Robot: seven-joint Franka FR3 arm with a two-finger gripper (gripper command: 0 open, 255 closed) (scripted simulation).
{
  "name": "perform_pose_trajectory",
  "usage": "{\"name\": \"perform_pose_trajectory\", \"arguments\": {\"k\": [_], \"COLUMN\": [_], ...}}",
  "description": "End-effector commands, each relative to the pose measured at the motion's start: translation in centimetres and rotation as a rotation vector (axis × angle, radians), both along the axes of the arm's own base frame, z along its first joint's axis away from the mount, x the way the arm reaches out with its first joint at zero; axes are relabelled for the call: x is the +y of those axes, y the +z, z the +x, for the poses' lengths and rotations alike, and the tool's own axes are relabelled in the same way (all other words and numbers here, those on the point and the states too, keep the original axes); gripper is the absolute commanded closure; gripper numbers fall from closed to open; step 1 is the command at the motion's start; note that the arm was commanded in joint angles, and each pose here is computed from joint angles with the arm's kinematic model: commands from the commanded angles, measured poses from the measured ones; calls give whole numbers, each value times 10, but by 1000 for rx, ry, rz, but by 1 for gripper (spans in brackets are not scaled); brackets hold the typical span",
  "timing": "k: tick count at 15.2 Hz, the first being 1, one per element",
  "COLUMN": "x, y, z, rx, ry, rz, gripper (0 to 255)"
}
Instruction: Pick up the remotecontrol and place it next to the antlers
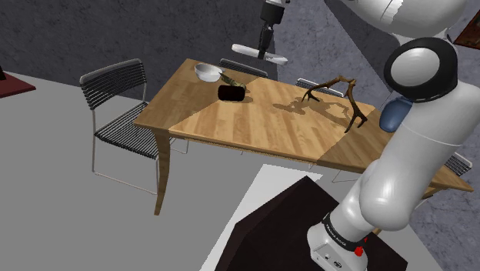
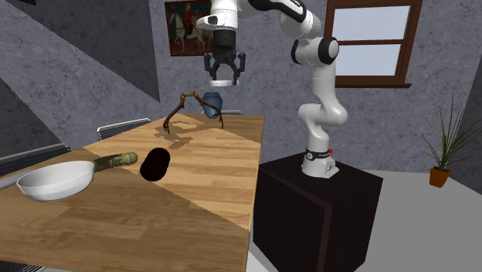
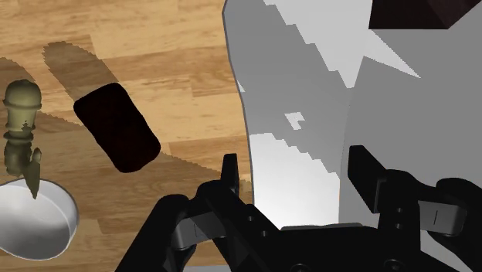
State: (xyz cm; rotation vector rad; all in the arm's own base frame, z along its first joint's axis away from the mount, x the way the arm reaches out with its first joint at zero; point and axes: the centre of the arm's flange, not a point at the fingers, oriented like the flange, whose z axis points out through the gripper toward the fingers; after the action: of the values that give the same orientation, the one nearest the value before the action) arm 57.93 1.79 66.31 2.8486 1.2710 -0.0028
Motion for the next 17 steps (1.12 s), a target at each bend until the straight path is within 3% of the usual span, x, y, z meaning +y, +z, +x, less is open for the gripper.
{"name": "perform_pose_trajectory", "arguments": {"k": [1, 17], "x": [0, -197], "y": [10, 15], "z": [0, -25], "rx": [0, 0], "ry": [0, 0], "rz": [0, 0], "gripper": [255, 255]}}
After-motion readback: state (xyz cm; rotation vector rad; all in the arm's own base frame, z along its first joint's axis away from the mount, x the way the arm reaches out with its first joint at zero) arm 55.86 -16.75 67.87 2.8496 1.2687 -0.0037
